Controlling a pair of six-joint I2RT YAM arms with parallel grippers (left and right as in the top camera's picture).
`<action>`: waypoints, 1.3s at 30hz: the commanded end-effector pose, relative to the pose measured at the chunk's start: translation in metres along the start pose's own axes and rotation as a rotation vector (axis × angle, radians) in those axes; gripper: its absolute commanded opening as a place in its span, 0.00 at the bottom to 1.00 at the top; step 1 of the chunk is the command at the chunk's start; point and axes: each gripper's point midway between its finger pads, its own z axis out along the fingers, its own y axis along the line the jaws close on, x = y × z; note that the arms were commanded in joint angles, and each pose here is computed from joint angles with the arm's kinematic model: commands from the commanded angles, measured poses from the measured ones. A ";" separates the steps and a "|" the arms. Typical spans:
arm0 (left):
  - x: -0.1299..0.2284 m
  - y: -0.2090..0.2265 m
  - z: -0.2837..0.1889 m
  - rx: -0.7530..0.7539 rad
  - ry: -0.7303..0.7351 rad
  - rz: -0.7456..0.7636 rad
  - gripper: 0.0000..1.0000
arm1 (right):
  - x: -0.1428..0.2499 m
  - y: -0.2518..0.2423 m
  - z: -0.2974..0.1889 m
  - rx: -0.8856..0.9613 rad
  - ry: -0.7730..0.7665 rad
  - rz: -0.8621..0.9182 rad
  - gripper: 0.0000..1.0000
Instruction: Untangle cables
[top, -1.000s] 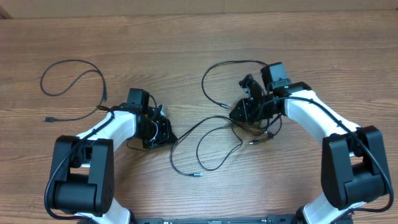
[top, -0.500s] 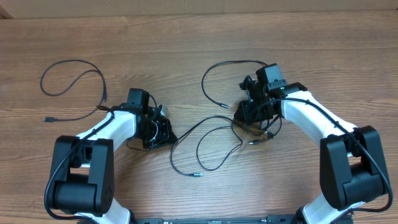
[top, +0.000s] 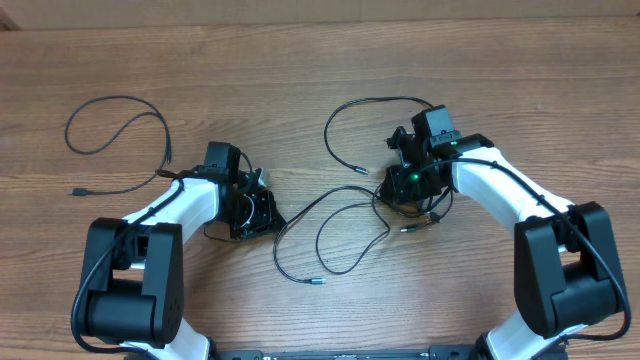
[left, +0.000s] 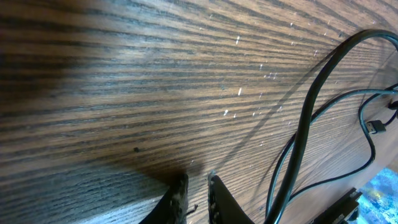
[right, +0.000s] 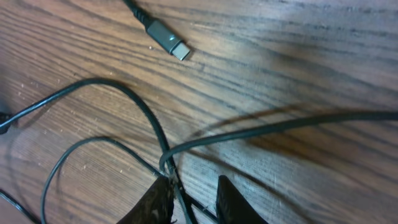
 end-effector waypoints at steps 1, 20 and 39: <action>0.008 0.028 0.008 -0.120 0.015 -0.031 0.15 | 0.004 0.000 0.002 0.003 -0.013 -0.009 0.22; 0.008 0.028 0.008 -0.120 0.015 -0.030 0.15 | 0.006 0.016 0.001 -0.091 -0.005 -0.010 0.18; 0.008 0.028 0.008 -0.120 0.015 -0.031 0.15 | 0.008 0.010 0.011 0.004 -0.015 -0.063 0.21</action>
